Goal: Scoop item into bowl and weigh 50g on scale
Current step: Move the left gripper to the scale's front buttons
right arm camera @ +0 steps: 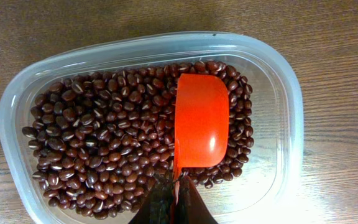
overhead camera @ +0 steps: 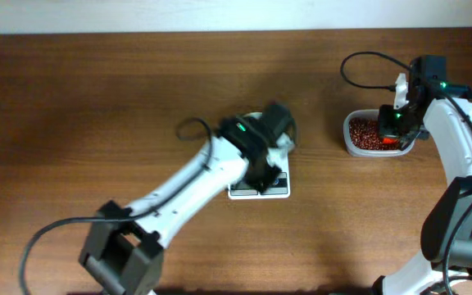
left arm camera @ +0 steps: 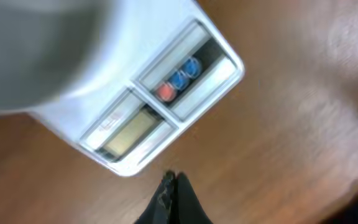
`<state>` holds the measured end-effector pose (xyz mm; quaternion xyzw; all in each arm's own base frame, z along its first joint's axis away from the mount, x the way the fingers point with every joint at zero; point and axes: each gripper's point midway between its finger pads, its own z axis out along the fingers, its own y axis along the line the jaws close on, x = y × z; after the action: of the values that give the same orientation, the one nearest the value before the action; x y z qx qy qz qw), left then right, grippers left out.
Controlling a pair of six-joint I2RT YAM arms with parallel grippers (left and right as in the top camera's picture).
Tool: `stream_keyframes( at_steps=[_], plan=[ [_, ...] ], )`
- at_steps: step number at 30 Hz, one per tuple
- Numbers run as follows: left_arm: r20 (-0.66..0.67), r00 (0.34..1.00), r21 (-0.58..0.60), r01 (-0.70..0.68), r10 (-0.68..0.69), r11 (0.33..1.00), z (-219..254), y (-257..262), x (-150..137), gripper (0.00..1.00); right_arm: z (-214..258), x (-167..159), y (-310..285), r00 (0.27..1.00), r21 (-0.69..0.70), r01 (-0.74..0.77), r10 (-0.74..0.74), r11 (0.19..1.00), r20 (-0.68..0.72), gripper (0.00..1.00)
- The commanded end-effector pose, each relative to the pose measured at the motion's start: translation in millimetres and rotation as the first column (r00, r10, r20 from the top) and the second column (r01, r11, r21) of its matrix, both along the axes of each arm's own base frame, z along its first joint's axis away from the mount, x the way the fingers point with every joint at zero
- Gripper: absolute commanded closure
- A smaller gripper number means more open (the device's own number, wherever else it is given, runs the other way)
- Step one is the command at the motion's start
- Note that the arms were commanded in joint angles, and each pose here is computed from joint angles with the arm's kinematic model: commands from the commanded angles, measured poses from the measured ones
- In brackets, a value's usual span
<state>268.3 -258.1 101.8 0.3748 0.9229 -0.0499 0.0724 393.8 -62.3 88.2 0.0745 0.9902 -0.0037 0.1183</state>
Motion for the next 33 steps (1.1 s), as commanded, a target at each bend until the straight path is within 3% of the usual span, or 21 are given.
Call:
stream_keyframes(
  at_steps=[1, 3, 6, 19, 23, 33],
  plan=[
    [0.084, 0.981, 0.056, 0.17, -0.175, 0.984, -27, -15, -9, 1.0, -4, -1, 3, 1.0, 0.007, -0.006, 0.006, 1.0, -0.009, 0.96],
    [0.174, 0.967, 0.068, 0.175, -0.184, 0.982, -34, -22, 2, 1.0, -4, -1, 3, 1.0, 0.007, -0.006, 0.006, 1.0, -0.009, 0.96],
    [0.202, 0.964, 0.044, 0.169, -0.175, 0.985, -38, -27, 8, 1.0, -4, -1, 3, 1.0, 0.007, -0.006, 0.006, 1.0, -0.009, 0.96],
    [0.186, 0.967, 0.067, 0.167, -0.176, 0.984, -68, -14, 10, 1.0, -4, 0, 3, 1.0, 0.006, -0.006, 0.006, 1.0, -0.005, 0.96],
    [0.254, 0.954, 0.107, 0.138, -0.161, 0.985, -71, -12, 26, 1.0, -4, 0, 3, 1.0, 0.006, -0.006, 0.006, 1.0, -0.004, 0.96],
    [0.251, 0.95, 0.118, 0.162, -0.187, 0.98, -82, -15, 29, 1.0, -4, 0, 3, 1.0, 0.006, -0.006, 0.006, 1.0, -0.006, 0.96]
  ],
)
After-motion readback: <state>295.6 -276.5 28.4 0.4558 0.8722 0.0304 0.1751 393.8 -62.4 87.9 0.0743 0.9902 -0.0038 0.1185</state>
